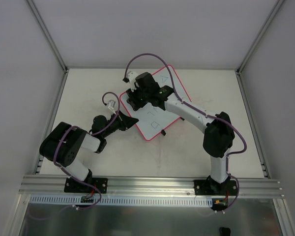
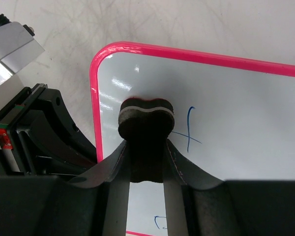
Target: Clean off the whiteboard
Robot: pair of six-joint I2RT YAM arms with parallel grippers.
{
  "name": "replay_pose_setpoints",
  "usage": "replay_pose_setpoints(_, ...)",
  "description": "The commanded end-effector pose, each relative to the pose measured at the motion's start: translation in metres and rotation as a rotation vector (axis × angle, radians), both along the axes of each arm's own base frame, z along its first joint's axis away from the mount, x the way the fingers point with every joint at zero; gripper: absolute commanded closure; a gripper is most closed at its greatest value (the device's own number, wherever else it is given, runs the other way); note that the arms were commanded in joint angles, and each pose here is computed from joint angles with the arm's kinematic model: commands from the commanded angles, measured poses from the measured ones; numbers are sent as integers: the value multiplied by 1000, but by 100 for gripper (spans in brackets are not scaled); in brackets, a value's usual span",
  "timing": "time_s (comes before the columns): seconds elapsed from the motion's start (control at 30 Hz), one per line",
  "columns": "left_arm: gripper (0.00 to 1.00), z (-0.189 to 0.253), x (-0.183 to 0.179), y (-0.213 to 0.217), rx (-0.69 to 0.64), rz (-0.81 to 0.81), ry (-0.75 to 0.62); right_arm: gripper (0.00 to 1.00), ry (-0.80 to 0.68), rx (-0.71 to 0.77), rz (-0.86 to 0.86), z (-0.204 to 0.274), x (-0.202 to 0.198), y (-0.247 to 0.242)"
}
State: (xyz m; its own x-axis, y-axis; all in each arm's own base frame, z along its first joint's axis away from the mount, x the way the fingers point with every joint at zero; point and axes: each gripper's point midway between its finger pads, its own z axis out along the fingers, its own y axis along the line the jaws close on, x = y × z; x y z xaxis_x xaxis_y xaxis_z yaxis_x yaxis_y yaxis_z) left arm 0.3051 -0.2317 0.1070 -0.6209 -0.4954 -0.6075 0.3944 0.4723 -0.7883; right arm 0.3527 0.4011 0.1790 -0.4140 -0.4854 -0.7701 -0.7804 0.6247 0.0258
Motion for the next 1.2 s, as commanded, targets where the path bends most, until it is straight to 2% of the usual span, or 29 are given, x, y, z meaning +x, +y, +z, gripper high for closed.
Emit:
replay_pose_setpoints(0.0, 100, 49, 11, -5, -67, 7, -226, 100, -50, 56, -7, 21, 8, 12)
replay_pose_setpoints(0.2, 100, 48, 9, -4, -76, 5, -228, 100, -140, 17, -71, 19, 20, 5)
replay_pose_setpoints(0.47, 100, 50, 6, -3, -78, 4, -245, 100, -154, -19, -100, 6, 29, 2)
replay_pose_setpoints(0.73, 100, 52, 3, -4, -74, 0, -258, 100, -98, -7, -166, -7, 44, -17)
replay_pose_setpoints(1.03, 100, 53, 2, -4, -72, -2, -269, 100, -7, 29, -286, -21, 76, -71)
replay_pose_setpoints(1.17, 100, 54, 2, -5, -72, -3, -271, 100, 24, 48, -272, -23, 75, -76)
